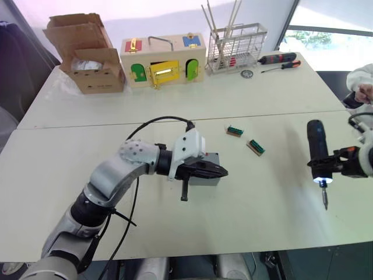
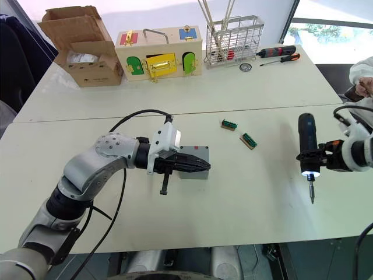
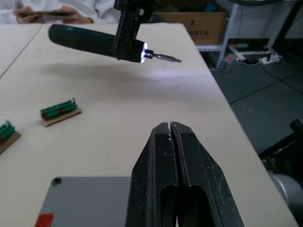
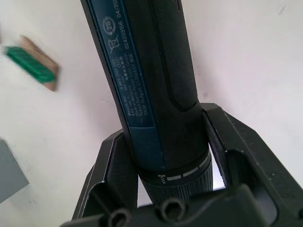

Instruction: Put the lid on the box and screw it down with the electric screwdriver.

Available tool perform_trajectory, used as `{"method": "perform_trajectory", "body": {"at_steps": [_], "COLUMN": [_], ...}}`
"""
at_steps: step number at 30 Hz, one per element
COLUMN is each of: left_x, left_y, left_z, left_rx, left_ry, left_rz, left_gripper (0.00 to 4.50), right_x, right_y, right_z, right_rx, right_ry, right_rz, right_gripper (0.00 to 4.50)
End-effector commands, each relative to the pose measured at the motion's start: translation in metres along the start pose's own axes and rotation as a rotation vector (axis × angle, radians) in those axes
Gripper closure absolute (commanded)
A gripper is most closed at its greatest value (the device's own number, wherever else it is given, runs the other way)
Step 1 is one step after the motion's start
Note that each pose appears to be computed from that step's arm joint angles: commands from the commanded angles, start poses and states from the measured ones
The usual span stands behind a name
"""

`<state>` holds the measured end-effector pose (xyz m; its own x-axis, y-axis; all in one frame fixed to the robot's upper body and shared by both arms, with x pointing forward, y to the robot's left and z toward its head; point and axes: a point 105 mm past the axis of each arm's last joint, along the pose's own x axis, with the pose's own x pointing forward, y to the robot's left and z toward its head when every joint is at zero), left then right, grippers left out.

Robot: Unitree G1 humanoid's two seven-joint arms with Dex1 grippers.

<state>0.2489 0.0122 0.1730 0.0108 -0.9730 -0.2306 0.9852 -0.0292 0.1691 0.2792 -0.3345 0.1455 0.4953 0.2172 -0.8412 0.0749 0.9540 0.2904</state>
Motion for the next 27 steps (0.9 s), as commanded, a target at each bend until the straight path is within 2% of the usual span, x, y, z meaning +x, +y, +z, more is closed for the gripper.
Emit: {"method": "perform_trajectory", "body": {"at_steps": [1, 8, 10, 14, 15, 18, 20, 22, 24, 25, 27], "left_x": [-0.001, -0.008, -0.009, -0.014, -0.016, -0.025, -0.035, -0.047, -0.061, -0.066, -0.076], "left_y": [-0.007, -0.017, -0.018, -0.013, -0.011, -0.001, 0.01, 0.024, 0.039, 0.043, 0.048], "left_z": [-0.001, -0.001, 0.0, -0.003, -0.004, -0.003, -0.004, -0.005, -0.015, -0.019, -0.031], "left_rx": [0.046, 0.02, 0.016, 0.012, 0.016, 0.03, 0.05, 0.067, 0.107, 0.125, 0.147], "left_ry": [0.021, 0.021, 0.017, 0.031, 0.039, 0.058, 0.087, 0.125, 0.222, 0.257, 0.351], "left_rz": [-0.001, 0.023, 0.031, 0.059, 0.071, 0.119, 0.173, 0.243, 0.315, 0.336, 0.353], "left_gripper": [4.5, 4.5, 4.5, 4.5, 4.5, 4.5, 4.5, 4.5, 4.5, 4.5, 4.5], "right_x": [-0.009, 0.005, 0.007, 0.008, 0.007, 0.002, -0.008, -0.021, -0.031, -0.033, -0.028], "right_y": [0.0, -0.005, -0.006, -0.009, -0.007, 0.001, 0.003, 0.022, 0.064, 0.079, 0.122], "right_z": [0.018, 0.022, 0.021, 0.027, 0.028, 0.036, 0.054, 0.074, 0.086, 0.086, 0.061], "right_rx": [-0.015, -0.05, -0.088, -0.228, -0.266, -0.309, -0.408, -0.54, -0.709, -0.755, -0.924], "right_ry": [-0.067, -0.017, -0.004, -0.02, -0.021, -0.062, -0.149, -0.257, -0.366, -0.393, -0.379], "right_rz": [-0.004, -0.036, -0.041, -0.11, -0.121, -0.118, -0.17, -0.143, -0.019, 0.029, 0.2], "right_gripper": [2.66, 2.66, 1.61, 0.19, 0.01, 0.01, 0.01, 0.01, 0.01, 0.01, 0.01]}}
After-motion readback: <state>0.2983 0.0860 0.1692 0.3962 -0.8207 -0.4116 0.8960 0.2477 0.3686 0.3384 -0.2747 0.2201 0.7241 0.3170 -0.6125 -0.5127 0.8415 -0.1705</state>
